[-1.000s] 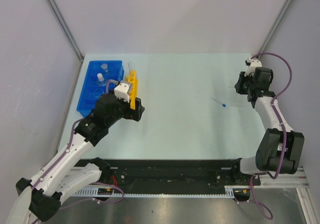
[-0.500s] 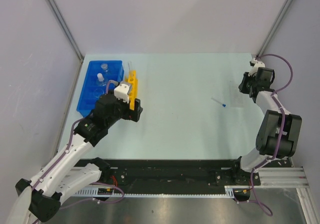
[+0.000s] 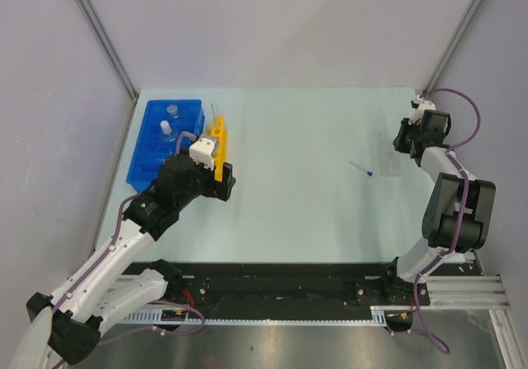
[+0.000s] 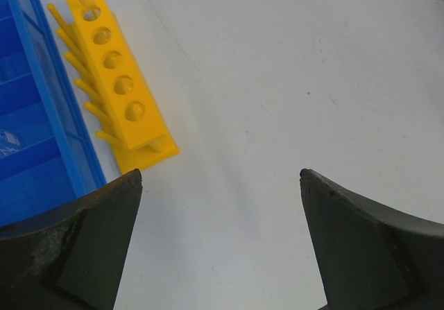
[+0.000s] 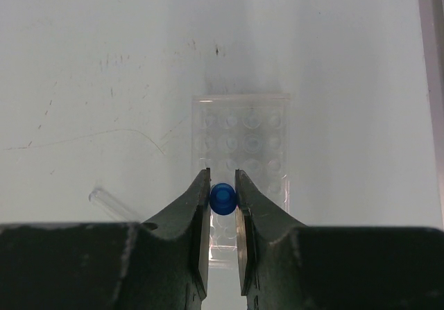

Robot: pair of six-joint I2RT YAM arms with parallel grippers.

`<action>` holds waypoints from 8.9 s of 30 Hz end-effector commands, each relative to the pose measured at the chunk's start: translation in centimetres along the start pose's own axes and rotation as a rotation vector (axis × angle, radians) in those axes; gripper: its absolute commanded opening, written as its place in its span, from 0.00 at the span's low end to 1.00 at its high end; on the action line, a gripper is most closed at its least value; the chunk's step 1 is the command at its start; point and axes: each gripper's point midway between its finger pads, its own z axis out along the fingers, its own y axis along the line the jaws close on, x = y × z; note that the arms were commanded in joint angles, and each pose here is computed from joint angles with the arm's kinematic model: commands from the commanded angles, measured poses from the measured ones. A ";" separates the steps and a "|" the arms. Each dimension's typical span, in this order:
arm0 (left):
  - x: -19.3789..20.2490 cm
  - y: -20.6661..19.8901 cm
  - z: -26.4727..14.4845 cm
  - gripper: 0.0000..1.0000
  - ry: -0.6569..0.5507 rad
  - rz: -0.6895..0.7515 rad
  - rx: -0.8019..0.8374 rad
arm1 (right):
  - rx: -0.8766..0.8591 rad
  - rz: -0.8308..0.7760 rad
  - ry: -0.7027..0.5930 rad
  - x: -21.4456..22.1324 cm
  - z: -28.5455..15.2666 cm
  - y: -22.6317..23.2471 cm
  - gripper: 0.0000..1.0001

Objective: Organize the chemistry lab equipment

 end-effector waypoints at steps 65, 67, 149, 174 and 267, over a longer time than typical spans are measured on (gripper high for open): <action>-0.8 -0.6 -0.2 1.00 -0.035 0.016 0.058 | 0.016 -0.072 -0.174 -6.5 -3.5 0.9 0.54; -1.3 -1.4 -0.4 1.00 -0.054 -0.012 0.111 | 0.002 -0.069 -0.180 -6.8 -4.3 0.9 0.57; 0.8 -21.3 4.1 0.99 0.179 -0.976 0.991 | -1.023 -0.774 0.362 11.2 -17.0 19.4 0.06; 3.3 -25.7 8.8 0.51 0.318 -0.809 0.860 | -1.099 -0.939 0.352 14.1 -22.1 22.6 0.07; -10.2 -22.6 4.4 0.76 -0.299 -1.122 0.940 | -1.134 0.265 0.136 -1.3 -25.1 23.3 0.10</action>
